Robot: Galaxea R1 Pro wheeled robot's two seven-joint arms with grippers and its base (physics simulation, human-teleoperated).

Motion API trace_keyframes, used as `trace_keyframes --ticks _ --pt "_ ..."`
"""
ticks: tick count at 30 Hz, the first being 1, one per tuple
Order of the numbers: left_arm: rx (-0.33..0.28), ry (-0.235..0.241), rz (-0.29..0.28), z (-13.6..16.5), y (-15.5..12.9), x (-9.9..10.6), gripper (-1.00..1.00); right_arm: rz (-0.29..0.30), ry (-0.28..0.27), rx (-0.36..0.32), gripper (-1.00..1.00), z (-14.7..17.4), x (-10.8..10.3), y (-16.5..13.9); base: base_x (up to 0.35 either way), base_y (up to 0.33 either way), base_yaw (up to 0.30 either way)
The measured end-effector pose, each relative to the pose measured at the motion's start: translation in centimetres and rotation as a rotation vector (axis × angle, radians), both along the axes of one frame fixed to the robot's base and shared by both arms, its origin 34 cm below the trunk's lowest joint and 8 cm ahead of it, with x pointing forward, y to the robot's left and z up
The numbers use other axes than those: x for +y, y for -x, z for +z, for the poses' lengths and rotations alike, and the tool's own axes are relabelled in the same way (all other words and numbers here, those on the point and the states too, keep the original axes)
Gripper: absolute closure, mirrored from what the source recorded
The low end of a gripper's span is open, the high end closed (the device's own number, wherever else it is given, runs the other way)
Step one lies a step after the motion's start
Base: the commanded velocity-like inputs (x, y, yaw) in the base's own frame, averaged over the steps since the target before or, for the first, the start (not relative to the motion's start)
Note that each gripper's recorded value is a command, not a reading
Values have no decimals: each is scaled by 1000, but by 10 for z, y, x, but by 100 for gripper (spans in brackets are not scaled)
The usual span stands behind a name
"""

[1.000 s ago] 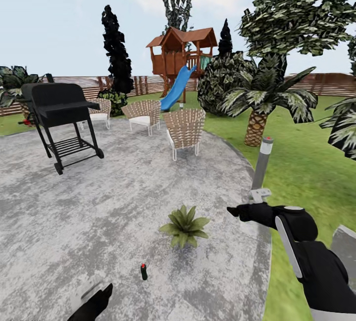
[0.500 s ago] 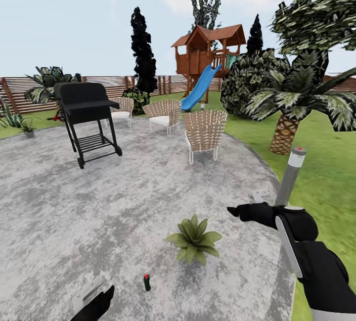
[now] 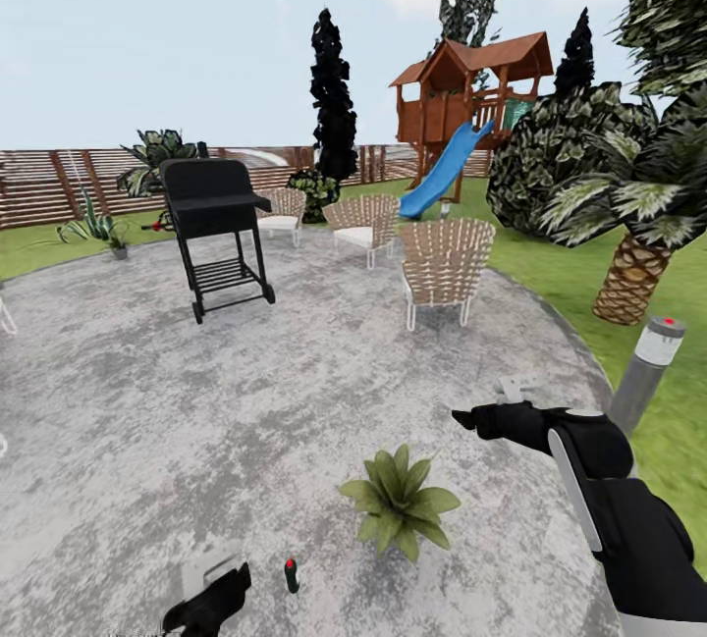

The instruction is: Pick up the pesticide atomizer in the garden and spray insectifuge to fully cover both potted plants in the garden.

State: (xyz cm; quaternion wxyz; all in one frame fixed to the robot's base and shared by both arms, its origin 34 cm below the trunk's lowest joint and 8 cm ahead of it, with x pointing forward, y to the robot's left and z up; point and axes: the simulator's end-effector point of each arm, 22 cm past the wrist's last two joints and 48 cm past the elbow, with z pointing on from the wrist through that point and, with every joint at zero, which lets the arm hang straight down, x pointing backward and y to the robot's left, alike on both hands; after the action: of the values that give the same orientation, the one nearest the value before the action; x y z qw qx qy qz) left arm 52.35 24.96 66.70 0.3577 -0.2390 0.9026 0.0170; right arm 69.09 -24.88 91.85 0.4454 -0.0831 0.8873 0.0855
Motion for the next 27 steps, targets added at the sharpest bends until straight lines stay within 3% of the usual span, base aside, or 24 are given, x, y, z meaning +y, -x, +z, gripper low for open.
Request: trace_keyframes --ticks 6,10,17,21,25,27 --pt "30 -102 -46 20 -45 -28 -100 -1 0 3 -100 -1 -2 1 190 -299 297" --pt "75 -121 -91 25 -76 -52 -100 -1 0 13 -100 -6 -2 4 188 -300 296" --pt "102 -136 -107 21 -92 -57 -100 1 2 17 -100 -9 -2 4 176 -301 297" --pt "88 -136 -108 28 -101 -58 -100 5 2 16 -100 -8 0 5 61 -174 296" --pt "3 -143 -94 76 -132 -57 -100 1 2 16 -100 -8 -2 5 12 -36 230" --pt "17 -161 -119 87 -140 -57 -100 -1 2 15 -100 -8 -3 5 4 -11 81"
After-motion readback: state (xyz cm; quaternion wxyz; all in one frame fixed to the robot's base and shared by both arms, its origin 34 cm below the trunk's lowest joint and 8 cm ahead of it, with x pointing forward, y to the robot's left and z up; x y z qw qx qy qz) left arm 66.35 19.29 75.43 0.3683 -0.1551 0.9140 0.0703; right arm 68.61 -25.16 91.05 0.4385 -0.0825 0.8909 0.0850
